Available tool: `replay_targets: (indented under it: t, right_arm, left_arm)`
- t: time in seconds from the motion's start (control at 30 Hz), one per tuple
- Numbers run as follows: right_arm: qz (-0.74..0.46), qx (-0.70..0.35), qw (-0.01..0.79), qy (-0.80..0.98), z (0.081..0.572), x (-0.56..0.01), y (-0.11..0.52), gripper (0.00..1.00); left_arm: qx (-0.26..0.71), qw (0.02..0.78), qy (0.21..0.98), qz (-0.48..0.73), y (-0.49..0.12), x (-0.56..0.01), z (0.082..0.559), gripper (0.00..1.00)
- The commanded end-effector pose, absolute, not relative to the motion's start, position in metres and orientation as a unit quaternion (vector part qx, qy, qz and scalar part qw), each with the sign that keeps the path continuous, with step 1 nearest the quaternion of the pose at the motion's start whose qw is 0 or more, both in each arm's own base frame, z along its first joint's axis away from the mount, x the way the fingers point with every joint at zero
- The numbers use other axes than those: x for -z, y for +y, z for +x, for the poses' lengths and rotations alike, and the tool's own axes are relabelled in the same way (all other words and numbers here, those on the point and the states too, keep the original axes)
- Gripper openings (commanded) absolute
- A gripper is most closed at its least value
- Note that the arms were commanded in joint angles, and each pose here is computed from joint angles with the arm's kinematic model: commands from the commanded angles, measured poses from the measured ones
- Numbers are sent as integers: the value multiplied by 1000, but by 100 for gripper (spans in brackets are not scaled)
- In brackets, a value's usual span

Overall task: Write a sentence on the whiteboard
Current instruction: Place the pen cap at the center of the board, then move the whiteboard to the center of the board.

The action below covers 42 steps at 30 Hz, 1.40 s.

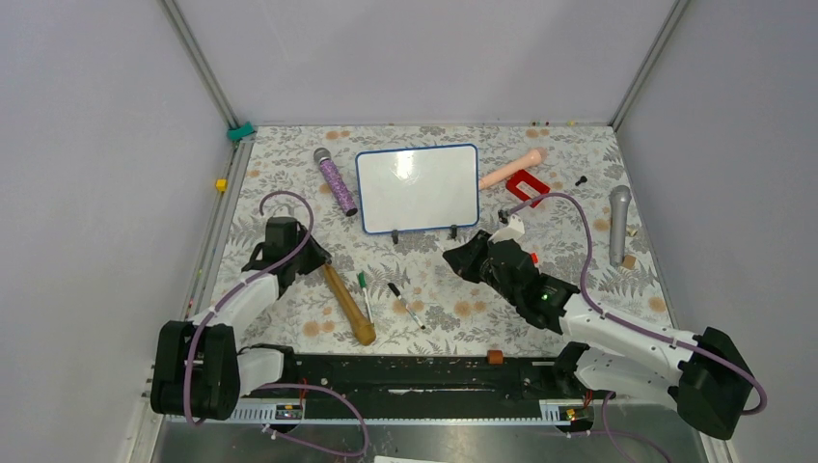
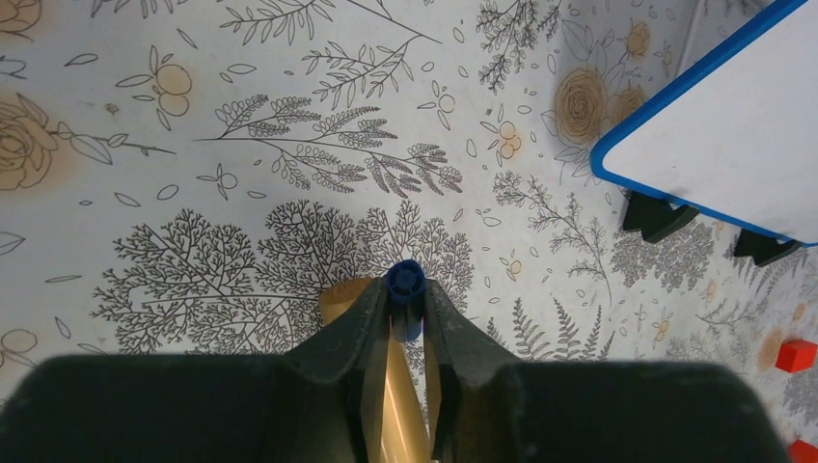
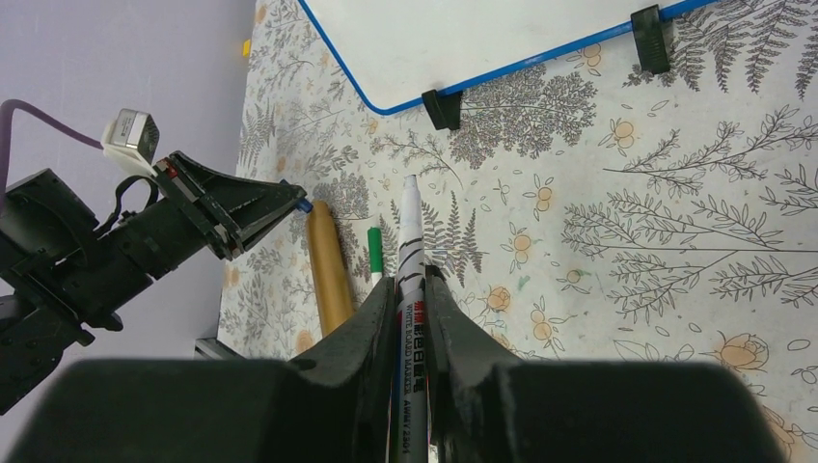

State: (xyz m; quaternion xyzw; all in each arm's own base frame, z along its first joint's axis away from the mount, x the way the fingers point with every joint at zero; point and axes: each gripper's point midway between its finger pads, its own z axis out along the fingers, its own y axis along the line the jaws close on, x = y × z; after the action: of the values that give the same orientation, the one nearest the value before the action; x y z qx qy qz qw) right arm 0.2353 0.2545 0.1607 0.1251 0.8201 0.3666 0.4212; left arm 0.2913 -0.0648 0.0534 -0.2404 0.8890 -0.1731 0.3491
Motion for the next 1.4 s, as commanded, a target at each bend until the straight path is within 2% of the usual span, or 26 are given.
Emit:
replay_targets:
  t: [0.0,0.17,0.3,0.57,0.87,1.17,1.37]
  right_arm:
    - [123,-378,437,807,244,-177,261,0]
    - [87,-408,432,800,240,-180,277,0]
    - [72,-416,428,799,238,-178,282,0]
    - [72,-415,427,800,239,-178,283,0]
    - [98,-412,434,795,239,-178,273,0]
    - [176,-285,378,863,246,-150,250,0]
    - [185,-270,398,857,251,-167,241,0]
  left_arm:
    - [202,381,878,-207,-74,-74,315,21]
    - [213,400,869,-198,-75,-77,312,58]
    - [222,422,857,-194,-76,-81,306,71]
    - [248,482,824,-167,-79,-104,297,72]
    - [245,503,817,-138,-79,-124,298,73]
    - [245,528,799,-147,-74,-124,291,73]
    - [246,546,786,-151,-71,-127,285,73]
